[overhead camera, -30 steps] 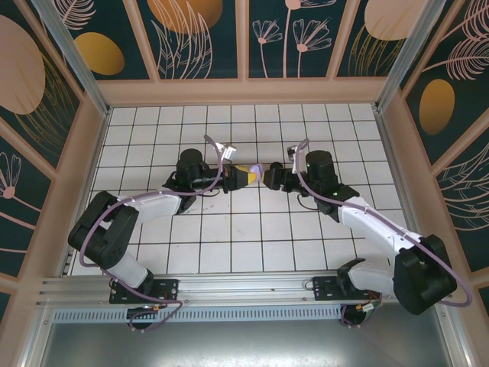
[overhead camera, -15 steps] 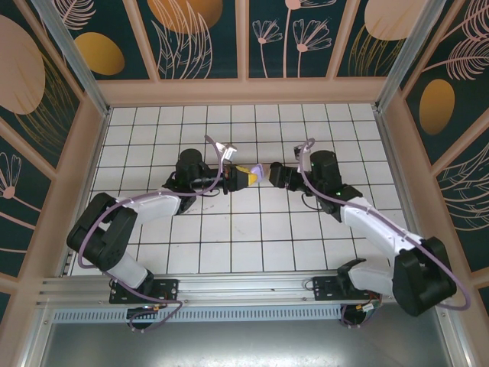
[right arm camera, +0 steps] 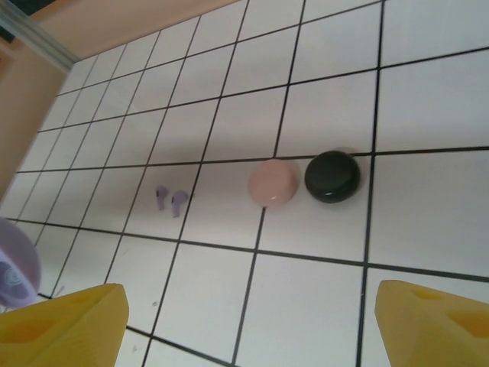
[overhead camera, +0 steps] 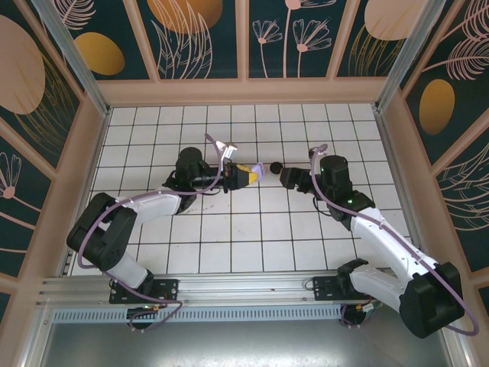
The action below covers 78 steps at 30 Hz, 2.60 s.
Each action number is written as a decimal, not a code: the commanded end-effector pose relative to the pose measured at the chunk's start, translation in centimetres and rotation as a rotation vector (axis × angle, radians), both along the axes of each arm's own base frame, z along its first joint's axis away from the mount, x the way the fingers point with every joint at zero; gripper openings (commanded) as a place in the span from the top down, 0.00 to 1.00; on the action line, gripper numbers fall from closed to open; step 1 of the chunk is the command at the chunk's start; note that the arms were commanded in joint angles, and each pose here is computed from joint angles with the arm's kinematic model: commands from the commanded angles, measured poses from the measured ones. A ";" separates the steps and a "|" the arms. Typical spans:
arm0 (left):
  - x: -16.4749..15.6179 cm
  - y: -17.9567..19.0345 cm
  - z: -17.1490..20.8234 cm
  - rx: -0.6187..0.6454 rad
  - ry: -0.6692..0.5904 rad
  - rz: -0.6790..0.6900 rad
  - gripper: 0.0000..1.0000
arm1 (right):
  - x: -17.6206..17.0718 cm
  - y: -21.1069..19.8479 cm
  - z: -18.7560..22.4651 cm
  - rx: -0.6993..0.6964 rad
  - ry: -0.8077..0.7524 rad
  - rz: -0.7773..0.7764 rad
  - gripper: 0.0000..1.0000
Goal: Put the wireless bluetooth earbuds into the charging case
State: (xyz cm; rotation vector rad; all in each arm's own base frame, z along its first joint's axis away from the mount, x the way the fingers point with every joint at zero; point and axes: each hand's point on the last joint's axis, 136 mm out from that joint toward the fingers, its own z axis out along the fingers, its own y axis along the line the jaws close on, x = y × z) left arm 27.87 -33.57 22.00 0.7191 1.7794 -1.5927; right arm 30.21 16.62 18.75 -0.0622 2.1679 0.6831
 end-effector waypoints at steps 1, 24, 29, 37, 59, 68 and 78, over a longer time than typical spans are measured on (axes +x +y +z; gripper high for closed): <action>-0.2 -0.1 2.5 -0.031 -0.074 -0.016 1.00 | 0.9 -1.0 1.9 -0.046 -0.056 -0.042 0.15; -0.5 -0.3 3.9 -0.061 -0.092 -0.036 1.00 | -2.0 6.4 5.4 0.346 0.001 0.338 0.50; -0.7 -0.3 4.3 -0.073 -0.092 -0.046 1.00 | -2.0 6.8 5.0 0.357 0.014 0.355 0.51; -1.0 -0.2 4.8 -0.089 -0.094 -0.056 1.00 | -1.6 7.6 4.6 0.368 0.028 0.367 0.52; -1.4 -0.5 4.4 -0.091 -0.081 -0.075 1.00 | -0.7 8.8 5.3 0.364 0.020 0.394 0.57; -1.5 -0.7 4.4 -0.092 -0.083 -0.083 1.00 | -0.7 9.1 5.3 0.368 0.026 0.412 0.62; -1.9 -0.9 4.1 -0.088 -0.071 -0.100 1.00 | -0.9 9.5 6.0 0.383 0.011 0.441 0.83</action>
